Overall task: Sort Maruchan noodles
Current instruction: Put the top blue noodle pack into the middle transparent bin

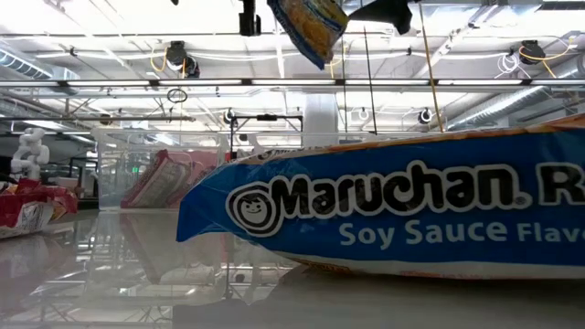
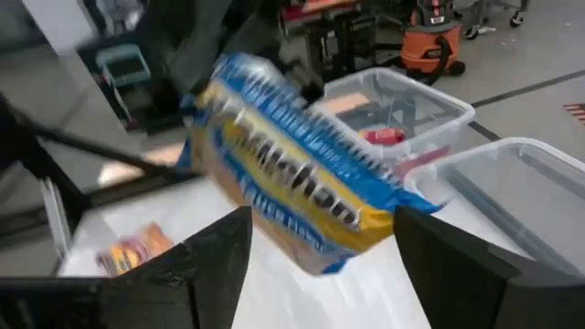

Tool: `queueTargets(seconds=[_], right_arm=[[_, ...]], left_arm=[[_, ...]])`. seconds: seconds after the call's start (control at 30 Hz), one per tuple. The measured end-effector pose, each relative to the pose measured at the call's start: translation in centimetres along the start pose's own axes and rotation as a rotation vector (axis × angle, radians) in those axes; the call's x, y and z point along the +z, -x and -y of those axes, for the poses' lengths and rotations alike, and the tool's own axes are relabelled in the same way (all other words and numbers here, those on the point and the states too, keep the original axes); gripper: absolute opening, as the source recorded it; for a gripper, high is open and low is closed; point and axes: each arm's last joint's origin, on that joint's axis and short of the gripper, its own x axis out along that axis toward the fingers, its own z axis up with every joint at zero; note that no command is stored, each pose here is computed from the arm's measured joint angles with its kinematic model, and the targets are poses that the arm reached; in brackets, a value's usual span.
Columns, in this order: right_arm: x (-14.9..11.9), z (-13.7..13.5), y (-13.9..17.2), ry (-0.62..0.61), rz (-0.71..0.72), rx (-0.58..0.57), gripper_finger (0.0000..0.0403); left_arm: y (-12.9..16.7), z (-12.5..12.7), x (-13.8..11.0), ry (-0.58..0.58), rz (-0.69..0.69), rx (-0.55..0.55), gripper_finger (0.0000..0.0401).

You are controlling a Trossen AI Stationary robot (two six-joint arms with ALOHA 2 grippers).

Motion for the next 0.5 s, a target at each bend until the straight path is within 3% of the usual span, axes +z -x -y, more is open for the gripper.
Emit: queueTargets(seconds=[0.13,0.3,0.5], right_arm=[[0.66,-0.15,0.05,-0.099,0.066,0.019,0.0270],[0.52,-0.30,0.02,-0.152,0.038,0.077,0.0270],[0.65,-0.91,0.12,-0.248,0.014,0.214,0.0270]], left_arm=[[0.01,0.16,-0.23,-0.057,-0.077,-0.058,0.0005],[0.17,0.19,-0.25,-0.091,-0.156,-0.121,0.0005],[0.56,-0.15,0.30,-0.109,-0.188,-0.154,0.0005]])
